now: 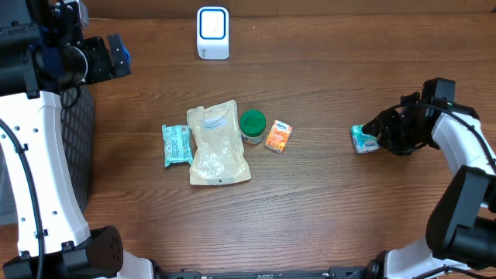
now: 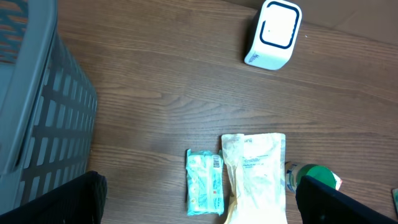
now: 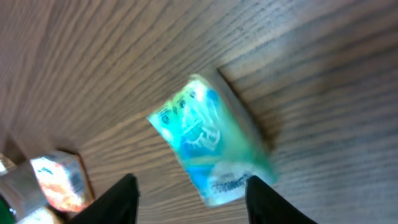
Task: Scan the item barcode
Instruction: 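Lower the pack onto the table's right side and open the right gripper, then move the right gripper over the orange tissue pack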
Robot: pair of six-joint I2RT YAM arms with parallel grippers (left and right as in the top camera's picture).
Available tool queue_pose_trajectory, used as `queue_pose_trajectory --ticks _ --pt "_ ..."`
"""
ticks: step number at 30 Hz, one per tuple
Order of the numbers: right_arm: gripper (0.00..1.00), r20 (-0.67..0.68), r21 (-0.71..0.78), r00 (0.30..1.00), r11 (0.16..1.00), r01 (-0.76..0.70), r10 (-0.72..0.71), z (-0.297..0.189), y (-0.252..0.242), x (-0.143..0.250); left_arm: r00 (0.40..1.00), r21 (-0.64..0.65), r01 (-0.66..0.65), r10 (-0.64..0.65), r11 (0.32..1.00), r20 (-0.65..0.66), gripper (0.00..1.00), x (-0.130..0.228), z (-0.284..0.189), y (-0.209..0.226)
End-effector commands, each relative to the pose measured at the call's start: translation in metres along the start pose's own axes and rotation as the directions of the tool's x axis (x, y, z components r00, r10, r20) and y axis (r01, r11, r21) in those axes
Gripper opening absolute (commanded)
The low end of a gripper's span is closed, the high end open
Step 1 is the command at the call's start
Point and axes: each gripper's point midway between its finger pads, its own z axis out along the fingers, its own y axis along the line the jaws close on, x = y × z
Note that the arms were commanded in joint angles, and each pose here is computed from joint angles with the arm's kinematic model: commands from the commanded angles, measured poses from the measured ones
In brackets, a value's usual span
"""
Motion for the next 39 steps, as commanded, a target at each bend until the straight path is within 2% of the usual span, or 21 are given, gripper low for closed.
queue_pose_trajectory --ticks 1,5,8,10,14,17,23,39 --pt "0.57 0.063 -0.030 0.997 0.999 0.039 -0.037 -0.034 0.028 -0.022 1.000 0.011 -0.027 0.028 1.000 -0.003 0.99 0.001 0.001 -0.004" --pt "0.56 0.042 -0.040 0.994 0.994 0.098 -0.097 -0.048 0.058 -0.017 1.000 0.011 -0.028 0.028 1.000 -0.003 0.99 0.001 0.001 -0.004" --pt "0.51 0.005 -0.075 0.986 0.983 0.167 -0.167 -0.038 0.087 0.000 1.000 0.011 -0.027 0.028 1.000 -0.003 1.00 0.001 0.001 -0.004" --pt "0.51 -0.021 -0.081 0.979 0.977 0.199 -0.201 -0.026 0.102 0.015 1.000 0.011 -0.027 0.028 1.000 -0.003 1.00 0.001 0.001 -0.004" --pt "0.46 -0.088 -0.080 0.979 0.981 0.176 -0.183 0.006 0.124 0.046 1.000 0.011 -0.027 0.028 1.000 -0.003 1.00 0.001 0.001 -0.004" --pt "0.37 -0.140 -0.076 0.973 0.982 0.174 -0.184 0.030 0.136 0.071 1.000 0.011 -0.027 0.028 1.000 -0.003 1.00 0.001 0.001 -0.004" --pt "0.31 -0.197 -0.069 0.965 0.984 0.163 -0.173 0.065 0.150 0.110 1.000 0.011 -0.027 0.028 1.000 -0.003 1.00 0.001 0.001 -0.004" --pt "0.13 -0.237 -0.086 0.959 0.987 0.137 -0.154 0.108 0.157 0.169 1.000 0.008 -0.028 0.028 1.000 -0.002 0.99 0.001 0.001 -0.003"
